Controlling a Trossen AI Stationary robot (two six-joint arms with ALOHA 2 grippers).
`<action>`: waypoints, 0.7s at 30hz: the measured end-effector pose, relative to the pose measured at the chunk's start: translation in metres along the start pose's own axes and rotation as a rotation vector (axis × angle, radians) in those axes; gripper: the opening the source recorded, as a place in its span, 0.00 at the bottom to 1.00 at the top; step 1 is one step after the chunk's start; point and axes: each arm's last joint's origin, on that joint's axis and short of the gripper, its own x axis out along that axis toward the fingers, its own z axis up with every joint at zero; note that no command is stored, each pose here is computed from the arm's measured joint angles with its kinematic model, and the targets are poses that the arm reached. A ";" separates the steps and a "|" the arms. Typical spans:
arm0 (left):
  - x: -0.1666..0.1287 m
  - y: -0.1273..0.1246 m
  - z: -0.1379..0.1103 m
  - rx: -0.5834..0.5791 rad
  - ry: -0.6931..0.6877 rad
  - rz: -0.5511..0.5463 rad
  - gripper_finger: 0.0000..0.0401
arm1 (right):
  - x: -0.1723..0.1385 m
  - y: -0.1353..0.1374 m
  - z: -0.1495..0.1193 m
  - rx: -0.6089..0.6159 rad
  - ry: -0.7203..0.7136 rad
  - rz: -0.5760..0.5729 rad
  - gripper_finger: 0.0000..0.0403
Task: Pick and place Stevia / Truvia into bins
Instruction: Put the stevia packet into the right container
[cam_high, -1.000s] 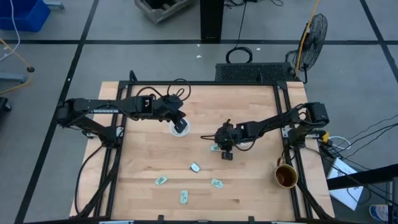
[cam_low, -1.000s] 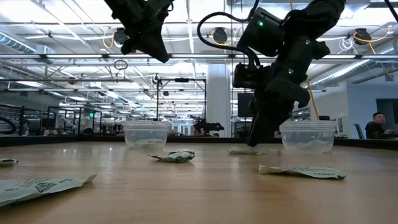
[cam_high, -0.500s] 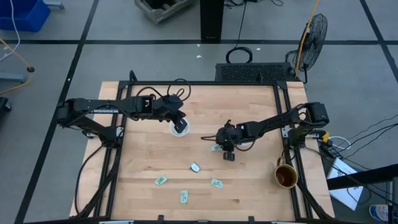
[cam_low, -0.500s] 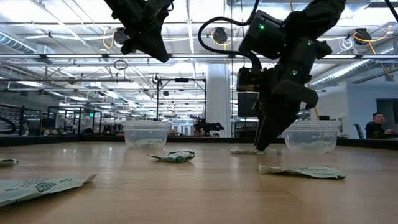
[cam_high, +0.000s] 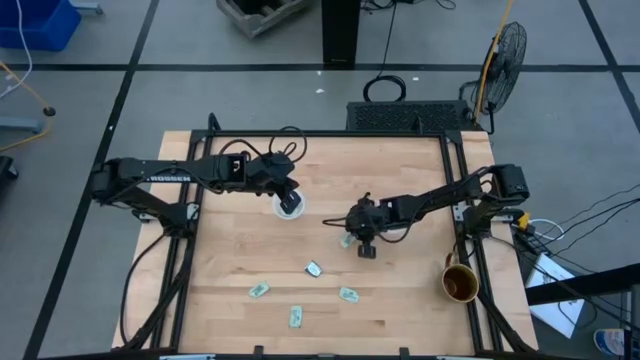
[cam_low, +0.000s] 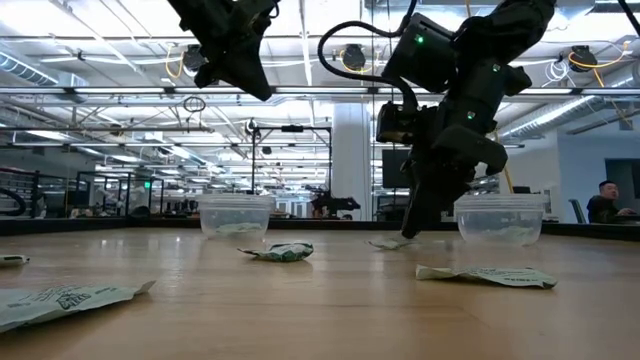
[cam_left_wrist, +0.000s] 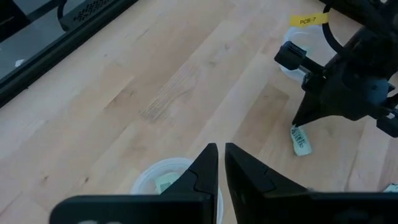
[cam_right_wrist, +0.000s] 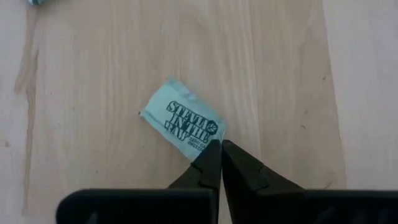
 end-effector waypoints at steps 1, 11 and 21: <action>0.000 0.000 0.000 0.000 0.000 0.000 0.09 | -0.001 0.001 0.001 -0.008 -0.009 0.003 0.01; 0.000 0.000 0.000 -0.004 -0.001 0.000 0.09 | -0.077 0.006 0.005 -0.016 -0.130 -0.104 0.00; 0.000 0.000 0.000 0.000 -0.003 0.002 0.09 | -0.140 -0.004 -0.041 0.217 0.068 -0.249 0.00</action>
